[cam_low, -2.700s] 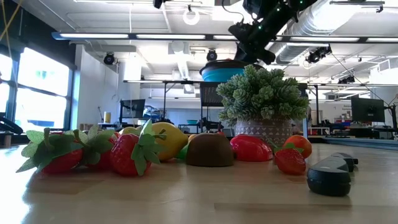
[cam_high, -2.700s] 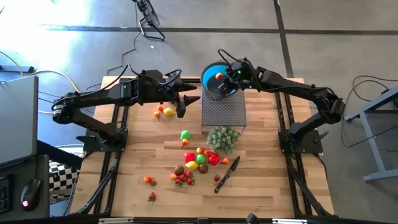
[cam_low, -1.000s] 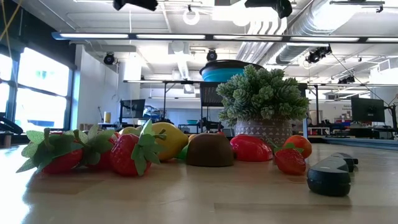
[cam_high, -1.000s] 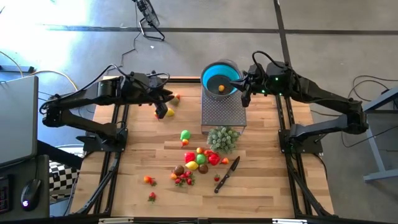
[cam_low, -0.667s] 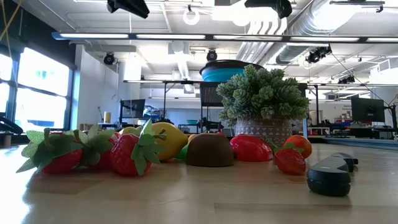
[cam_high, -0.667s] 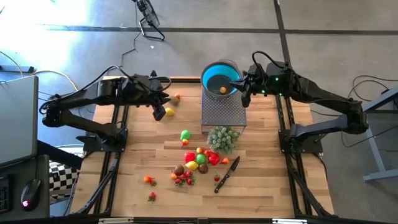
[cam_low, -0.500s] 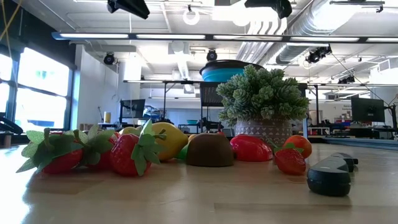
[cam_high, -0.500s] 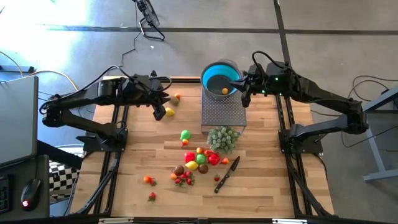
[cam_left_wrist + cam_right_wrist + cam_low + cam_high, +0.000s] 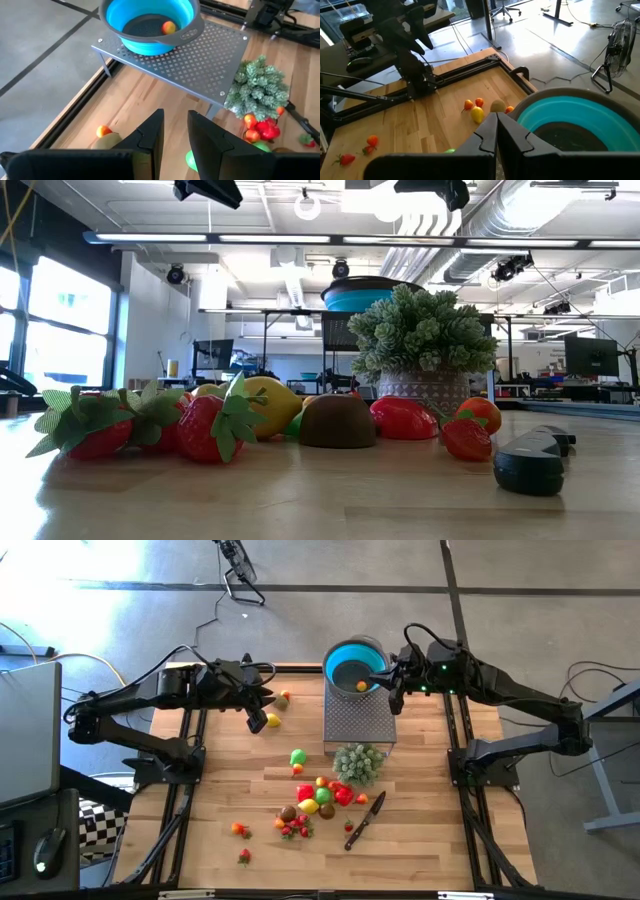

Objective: Pick & Place Fruit
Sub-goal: Put the yellow lemon into the blue strainer bowl

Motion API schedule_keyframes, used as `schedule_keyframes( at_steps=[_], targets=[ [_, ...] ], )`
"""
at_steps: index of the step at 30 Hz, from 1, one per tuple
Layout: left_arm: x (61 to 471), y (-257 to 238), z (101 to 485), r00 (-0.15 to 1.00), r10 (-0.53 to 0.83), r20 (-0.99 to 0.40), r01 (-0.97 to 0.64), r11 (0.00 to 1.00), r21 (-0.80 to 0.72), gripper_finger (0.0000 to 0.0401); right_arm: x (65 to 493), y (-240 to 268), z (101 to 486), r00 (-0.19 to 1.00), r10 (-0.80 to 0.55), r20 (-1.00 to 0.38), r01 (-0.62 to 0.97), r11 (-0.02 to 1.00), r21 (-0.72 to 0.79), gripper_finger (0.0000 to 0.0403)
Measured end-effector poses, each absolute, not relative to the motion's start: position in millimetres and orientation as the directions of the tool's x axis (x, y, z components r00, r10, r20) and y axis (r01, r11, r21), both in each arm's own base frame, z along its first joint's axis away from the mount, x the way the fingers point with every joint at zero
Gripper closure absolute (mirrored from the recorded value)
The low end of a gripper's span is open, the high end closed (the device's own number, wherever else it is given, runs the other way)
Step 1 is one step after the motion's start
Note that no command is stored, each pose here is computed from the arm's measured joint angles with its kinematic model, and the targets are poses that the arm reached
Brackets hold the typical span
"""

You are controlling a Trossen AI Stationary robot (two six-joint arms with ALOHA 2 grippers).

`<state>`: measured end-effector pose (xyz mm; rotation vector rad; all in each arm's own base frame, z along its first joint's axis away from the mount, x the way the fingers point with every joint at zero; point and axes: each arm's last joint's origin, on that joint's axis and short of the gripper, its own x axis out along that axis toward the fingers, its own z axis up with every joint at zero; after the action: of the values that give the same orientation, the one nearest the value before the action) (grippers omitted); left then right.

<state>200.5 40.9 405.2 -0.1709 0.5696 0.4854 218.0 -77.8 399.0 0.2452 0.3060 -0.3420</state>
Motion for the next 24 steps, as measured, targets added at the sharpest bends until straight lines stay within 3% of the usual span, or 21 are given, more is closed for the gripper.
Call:
schedule_keyframes(
  at_steps=[7, 20, 24],
  targets=[
    [211.3, 42.9, 398.1, 0.712, 0.391, -0.583, -0.488, 0.873, -0.010, 0.0300, 218.0, -77.8, 399.0, 0.897, -0.291, -0.333, 0.362, 0.915, 0.178, 0.0401],
    [235.1, 47.2, 375.4, 0.622, 0.387, -0.681, -0.449, 0.889, 0.094, 0.0106, 217.9, -77.8, 398.8, 0.896, -0.292, -0.335, 0.365, 0.914, 0.177, 0.0401],
    [235.1, 47.2, 374.5, 0.617, 0.386, -0.686, -0.397, 0.905, 0.152, 0.0069, 217.9, -77.8, 398.8, 0.896, -0.292, -0.335, 0.365, 0.914, 0.177, 0.0401]
  ],
)
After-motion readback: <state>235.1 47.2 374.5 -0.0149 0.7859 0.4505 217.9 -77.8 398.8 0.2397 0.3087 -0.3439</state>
